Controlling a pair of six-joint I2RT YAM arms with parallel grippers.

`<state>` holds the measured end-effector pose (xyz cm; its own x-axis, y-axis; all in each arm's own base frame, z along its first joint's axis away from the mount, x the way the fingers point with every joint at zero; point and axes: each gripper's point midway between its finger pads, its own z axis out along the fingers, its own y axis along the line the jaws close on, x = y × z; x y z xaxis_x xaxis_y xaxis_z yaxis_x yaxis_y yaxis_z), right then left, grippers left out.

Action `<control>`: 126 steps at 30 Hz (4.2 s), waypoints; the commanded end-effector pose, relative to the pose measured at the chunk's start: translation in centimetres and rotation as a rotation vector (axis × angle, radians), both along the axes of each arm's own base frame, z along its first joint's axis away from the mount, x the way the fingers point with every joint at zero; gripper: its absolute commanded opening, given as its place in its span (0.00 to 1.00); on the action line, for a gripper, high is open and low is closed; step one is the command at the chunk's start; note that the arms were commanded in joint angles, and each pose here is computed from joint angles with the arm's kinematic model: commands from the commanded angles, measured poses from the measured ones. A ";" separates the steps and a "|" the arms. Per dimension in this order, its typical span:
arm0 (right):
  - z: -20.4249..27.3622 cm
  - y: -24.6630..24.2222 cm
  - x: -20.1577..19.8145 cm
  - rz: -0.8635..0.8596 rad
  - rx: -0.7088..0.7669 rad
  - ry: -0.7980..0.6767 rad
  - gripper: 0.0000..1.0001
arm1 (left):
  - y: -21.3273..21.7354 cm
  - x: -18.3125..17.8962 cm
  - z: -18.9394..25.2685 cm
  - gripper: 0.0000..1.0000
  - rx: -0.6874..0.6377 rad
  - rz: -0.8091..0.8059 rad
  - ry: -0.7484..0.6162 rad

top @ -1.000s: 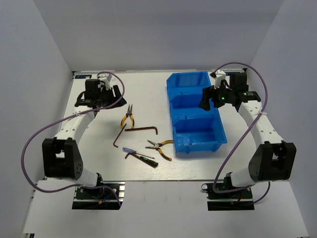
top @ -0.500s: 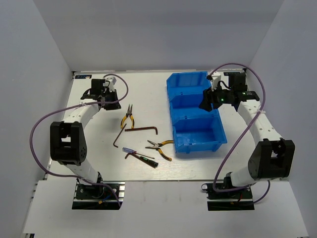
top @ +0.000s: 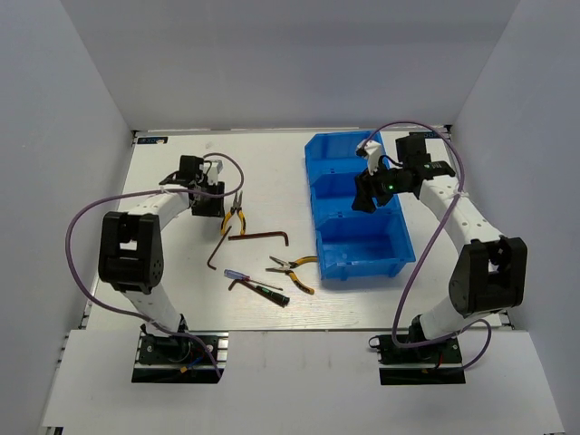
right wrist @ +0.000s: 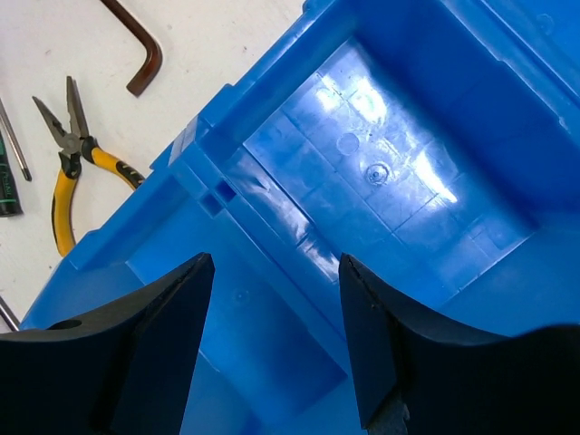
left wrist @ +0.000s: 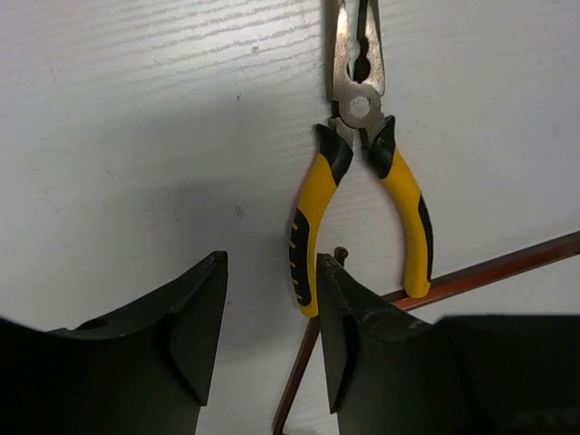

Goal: Sort the tools into containers

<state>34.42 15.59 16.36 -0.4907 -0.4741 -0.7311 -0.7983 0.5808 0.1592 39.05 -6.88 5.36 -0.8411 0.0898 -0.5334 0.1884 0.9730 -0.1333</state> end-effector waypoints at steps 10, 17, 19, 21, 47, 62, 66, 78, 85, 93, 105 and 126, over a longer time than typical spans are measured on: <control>0.0 0.1 -0.7 0.008 -0.022 -0.010 0.64 | -1.1 0.8 -2.5 0.55 0.062 -0.078 0.060; -0.6 0.0 -1.2 0.006 -0.024 0.009 0.65 | -1.3 0.3 -5.0 0.46 0.114 -0.083 0.109; -0.6 0.0 -1.3 0.006 -0.023 0.011 0.65 | -1.0 -0.1 -5.8 0.34 0.155 -0.077 0.131; -0.6 0.0 -1.3 -0.001 -0.022 0.013 0.65 | -0.8 -0.4 -6.7 0.22 0.183 -0.076 0.152; 0.0 -3.0 1.0 -0.232 -0.077 -0.154 0.00 | -26.7 16.1 18.8 0.00 -0.738 -0.282 -0.449; -1.0 -3.3 -0.3 -0.251 -0.061 -0.117 0.00 | -33.7 17.2 18.3 0.00 -0.738 -0.187 -0.549; -1.2 -3.5 -0.3 -0.253 -0.063 -0.118 0.00 | -33.8 17.7 15.2 0.00 -0.696 -0.170 -0.495; -1.5 -3.4 -0.3 -0.245 -0.054 -0.112 0.00 | -35.3 16.6 11.4 0.27 -0.676 -0.234 -0.380; 0.4 0.6 -2.1 0.036 0.075 -0.104 0.60 | -32.4 14.9 17.0 0.56 -0.572 -0.245 -0.470; -1.4 8.1 -5.5 0.622 0.083 -0.109 0.72 | -16.3 4.1 16.8 0.76 -0.153 0.016 -0.427; -7.4 14.6 -10.3 0.890 -0.047 -0.088 0.48 | -6.8 -11.3 10.9 0.65 -0.199 0.314 -0.250; -17.4 16.3 -10.1 0.921 -0.345 -0.164 0.29 | -5.2 -14.4 10.3 0.65 -0.184 0.360 -0.184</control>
<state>24.25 32.98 1.80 0.2528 -0.7737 -0.5809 -0.9601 -0.2750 -0.0515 25.25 -12.58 14.69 -0.7093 -0.2744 -0.6493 -0.1019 0.9514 -0.2907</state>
